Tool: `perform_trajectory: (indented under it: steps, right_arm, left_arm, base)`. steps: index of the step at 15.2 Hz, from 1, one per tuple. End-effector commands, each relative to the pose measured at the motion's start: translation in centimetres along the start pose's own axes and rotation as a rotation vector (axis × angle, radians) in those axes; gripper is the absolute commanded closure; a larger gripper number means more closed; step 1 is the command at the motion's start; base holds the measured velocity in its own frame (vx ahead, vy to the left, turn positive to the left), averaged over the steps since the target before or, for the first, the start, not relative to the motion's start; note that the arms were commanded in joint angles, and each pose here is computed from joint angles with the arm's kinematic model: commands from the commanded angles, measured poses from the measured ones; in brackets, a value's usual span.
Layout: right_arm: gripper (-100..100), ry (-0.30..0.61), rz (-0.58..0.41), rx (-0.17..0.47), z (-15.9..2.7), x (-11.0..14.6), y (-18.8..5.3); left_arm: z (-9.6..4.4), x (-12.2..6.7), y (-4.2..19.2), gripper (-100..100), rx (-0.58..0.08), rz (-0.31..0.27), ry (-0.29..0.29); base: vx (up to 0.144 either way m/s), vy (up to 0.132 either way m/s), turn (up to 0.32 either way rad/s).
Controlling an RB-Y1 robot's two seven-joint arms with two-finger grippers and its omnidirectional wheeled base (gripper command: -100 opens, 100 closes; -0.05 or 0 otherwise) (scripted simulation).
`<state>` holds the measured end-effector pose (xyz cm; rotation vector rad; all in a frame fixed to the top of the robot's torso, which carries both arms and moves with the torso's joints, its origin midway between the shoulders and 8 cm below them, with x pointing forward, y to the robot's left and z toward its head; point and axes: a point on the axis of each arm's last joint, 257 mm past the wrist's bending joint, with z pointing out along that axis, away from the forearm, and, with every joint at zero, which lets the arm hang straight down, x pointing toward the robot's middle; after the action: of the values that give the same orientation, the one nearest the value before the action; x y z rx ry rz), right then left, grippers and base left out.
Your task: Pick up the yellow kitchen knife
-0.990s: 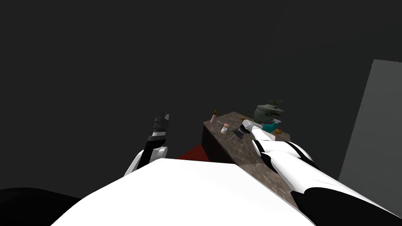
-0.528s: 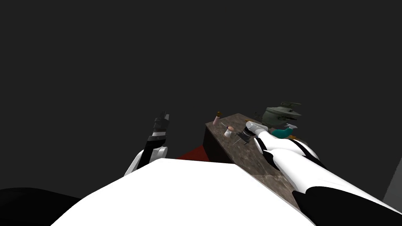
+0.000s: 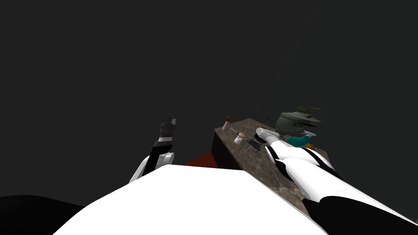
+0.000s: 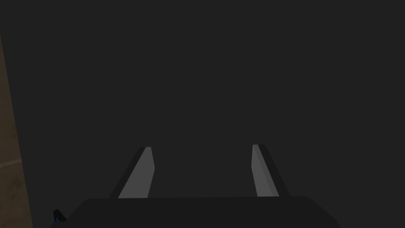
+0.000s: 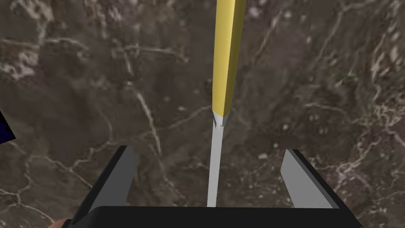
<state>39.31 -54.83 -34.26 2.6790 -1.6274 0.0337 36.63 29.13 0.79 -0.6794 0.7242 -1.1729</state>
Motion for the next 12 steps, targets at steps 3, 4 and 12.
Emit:
perform_trajectory:
  steps: [3, 4, 12]
  right_arm:
    - [100, 0.002, 0.003, 0.001, 0.4, 0.0, 0.0]
    - [100, 0.002, 0.003, 0.002, 0.4, 0.0, 0.0]
    - [-100, 0.010, -0.002, 0.065, -1.1, 1.0, -0.8]
  left_arm:
    - [0.0, 0.0, 0.0, 0, 0.000, 0.000, 0.000]
    - [0.0, 0.0, 0.0, 0, 0.000, 0.000, 0.000]
    - [0.0, 0.0, 0.0, 0, 0.000, 0.000, 0.000]
  base:
    - [-0.001, -0.011, 0.005]
    - [0.000, 0.000, 0.000]
    - [-0.015, 0.012, 0.014]
